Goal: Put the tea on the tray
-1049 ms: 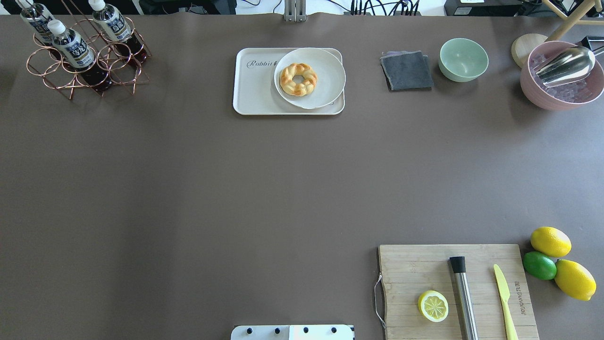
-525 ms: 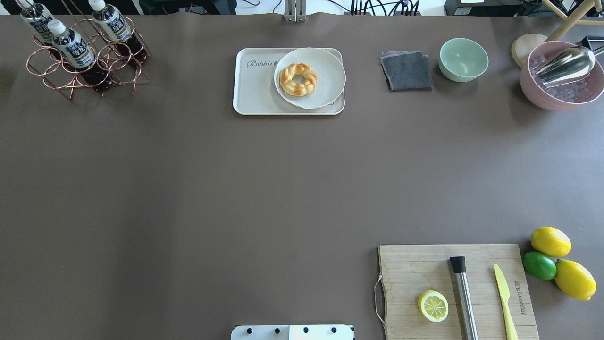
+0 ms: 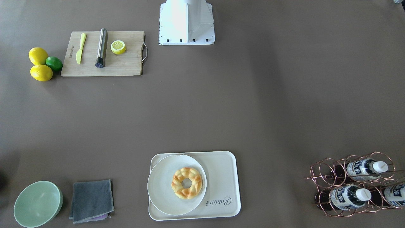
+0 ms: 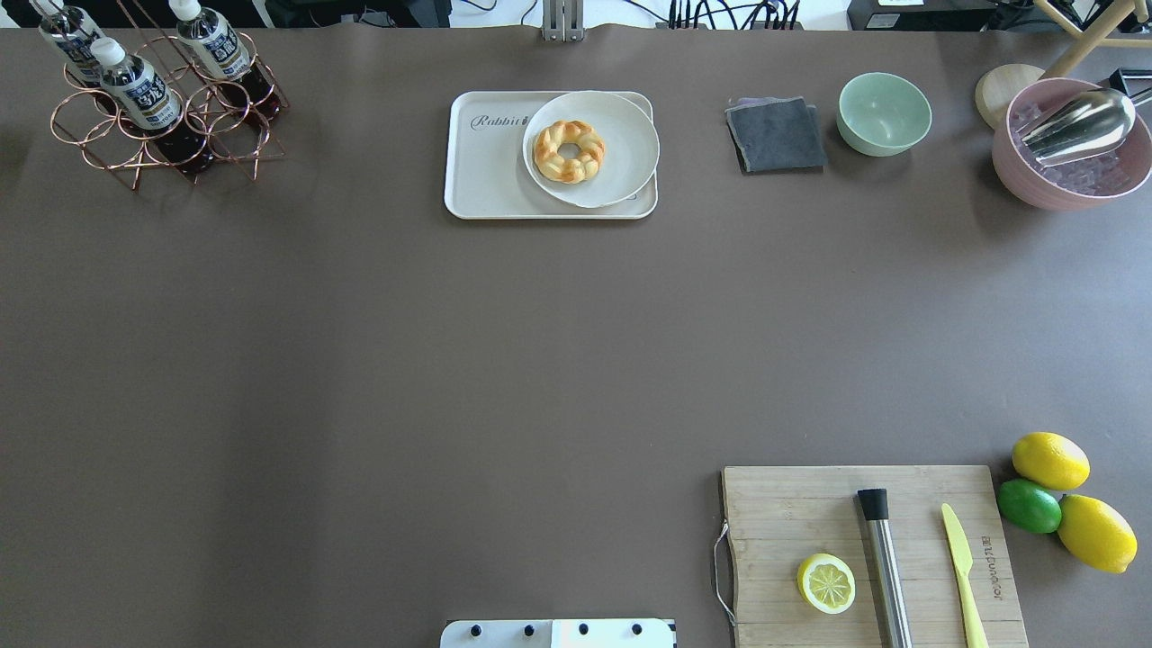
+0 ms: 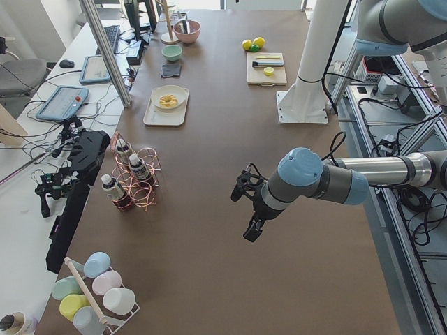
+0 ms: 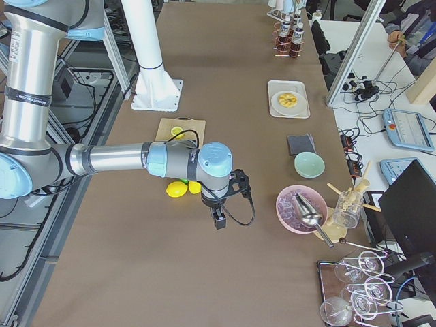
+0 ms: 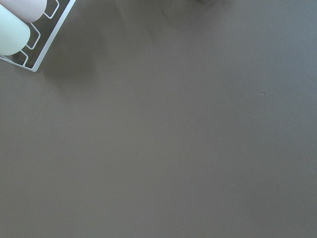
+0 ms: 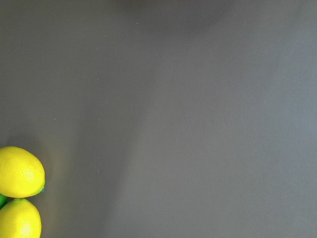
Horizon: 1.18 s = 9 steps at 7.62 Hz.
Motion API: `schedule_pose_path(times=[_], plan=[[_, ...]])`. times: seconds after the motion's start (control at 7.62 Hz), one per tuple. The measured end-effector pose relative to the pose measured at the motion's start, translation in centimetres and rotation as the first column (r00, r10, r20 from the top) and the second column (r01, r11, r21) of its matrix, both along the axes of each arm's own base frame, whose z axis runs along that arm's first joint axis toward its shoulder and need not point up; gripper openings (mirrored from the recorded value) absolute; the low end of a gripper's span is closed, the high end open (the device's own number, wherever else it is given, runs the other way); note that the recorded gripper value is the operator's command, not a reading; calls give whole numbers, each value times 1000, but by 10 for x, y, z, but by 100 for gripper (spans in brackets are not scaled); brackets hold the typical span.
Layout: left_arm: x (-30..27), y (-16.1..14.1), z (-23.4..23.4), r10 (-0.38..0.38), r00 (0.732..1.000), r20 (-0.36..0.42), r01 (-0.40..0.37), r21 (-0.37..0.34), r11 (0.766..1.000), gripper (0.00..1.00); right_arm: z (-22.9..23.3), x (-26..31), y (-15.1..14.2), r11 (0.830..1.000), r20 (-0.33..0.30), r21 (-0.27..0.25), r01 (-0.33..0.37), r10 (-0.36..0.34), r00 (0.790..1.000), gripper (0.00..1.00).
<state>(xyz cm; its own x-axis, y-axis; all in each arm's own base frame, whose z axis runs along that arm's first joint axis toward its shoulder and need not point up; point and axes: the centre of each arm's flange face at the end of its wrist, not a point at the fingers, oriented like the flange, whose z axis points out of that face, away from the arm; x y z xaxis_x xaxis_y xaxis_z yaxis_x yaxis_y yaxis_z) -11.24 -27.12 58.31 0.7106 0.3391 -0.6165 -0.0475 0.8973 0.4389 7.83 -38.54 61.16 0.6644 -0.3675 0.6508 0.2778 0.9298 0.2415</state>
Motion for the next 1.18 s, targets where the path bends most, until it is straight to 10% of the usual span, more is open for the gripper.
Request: schedule_pose_path(times=[1.18], plan=[[57, -221, -145, -252, 960, -124, 261, 62, 963, 97, 18, -2, 6, 999, 12, -38, 2, -2, 1000, 100]])
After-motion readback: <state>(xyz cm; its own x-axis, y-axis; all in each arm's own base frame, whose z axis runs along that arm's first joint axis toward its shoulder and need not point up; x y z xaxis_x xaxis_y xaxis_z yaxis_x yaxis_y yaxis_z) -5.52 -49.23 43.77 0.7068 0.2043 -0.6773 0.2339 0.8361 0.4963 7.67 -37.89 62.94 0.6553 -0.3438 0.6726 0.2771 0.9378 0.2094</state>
